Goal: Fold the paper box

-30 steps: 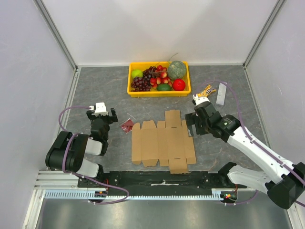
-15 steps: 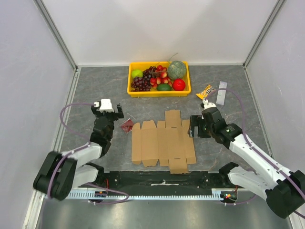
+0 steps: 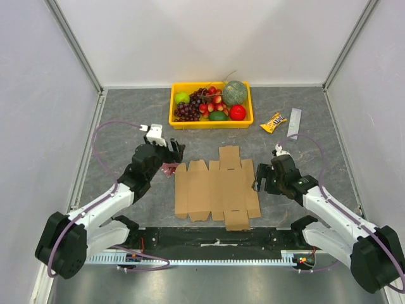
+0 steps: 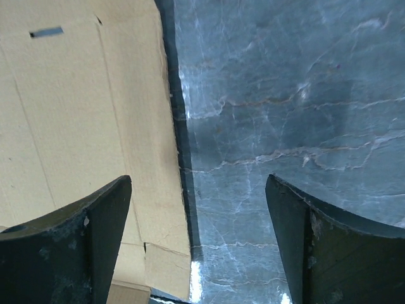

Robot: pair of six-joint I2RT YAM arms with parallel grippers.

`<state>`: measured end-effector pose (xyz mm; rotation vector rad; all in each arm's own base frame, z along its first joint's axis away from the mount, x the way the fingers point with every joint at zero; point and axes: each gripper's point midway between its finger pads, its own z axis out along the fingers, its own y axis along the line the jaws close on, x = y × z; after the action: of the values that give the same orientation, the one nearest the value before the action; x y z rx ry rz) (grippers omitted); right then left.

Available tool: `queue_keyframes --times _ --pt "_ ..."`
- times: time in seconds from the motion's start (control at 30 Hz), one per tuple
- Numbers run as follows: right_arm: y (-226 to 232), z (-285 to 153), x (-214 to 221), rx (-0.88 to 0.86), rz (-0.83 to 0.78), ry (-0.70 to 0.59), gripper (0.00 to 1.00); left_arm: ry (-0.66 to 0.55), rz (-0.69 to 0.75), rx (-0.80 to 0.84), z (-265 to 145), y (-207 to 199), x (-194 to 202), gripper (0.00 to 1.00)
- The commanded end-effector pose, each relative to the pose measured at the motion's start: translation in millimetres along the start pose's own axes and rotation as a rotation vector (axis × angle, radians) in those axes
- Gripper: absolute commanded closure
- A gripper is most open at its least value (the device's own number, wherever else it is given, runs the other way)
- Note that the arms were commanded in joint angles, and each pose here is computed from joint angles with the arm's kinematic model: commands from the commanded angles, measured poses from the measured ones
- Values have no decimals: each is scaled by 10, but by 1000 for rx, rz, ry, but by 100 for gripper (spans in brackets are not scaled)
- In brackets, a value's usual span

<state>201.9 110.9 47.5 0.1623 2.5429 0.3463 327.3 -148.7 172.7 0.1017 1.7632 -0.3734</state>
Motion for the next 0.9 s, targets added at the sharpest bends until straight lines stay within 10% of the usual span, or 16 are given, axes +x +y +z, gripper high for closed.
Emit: queue_keyframes --times 0.0,0.87 --pt "117 67 55 -95 31 -10 8 178 -80 243 -85 -562 356 19" --pt "224 349 455 -245 53 126 31 634 -52 343 -497 -1418 1645 58"
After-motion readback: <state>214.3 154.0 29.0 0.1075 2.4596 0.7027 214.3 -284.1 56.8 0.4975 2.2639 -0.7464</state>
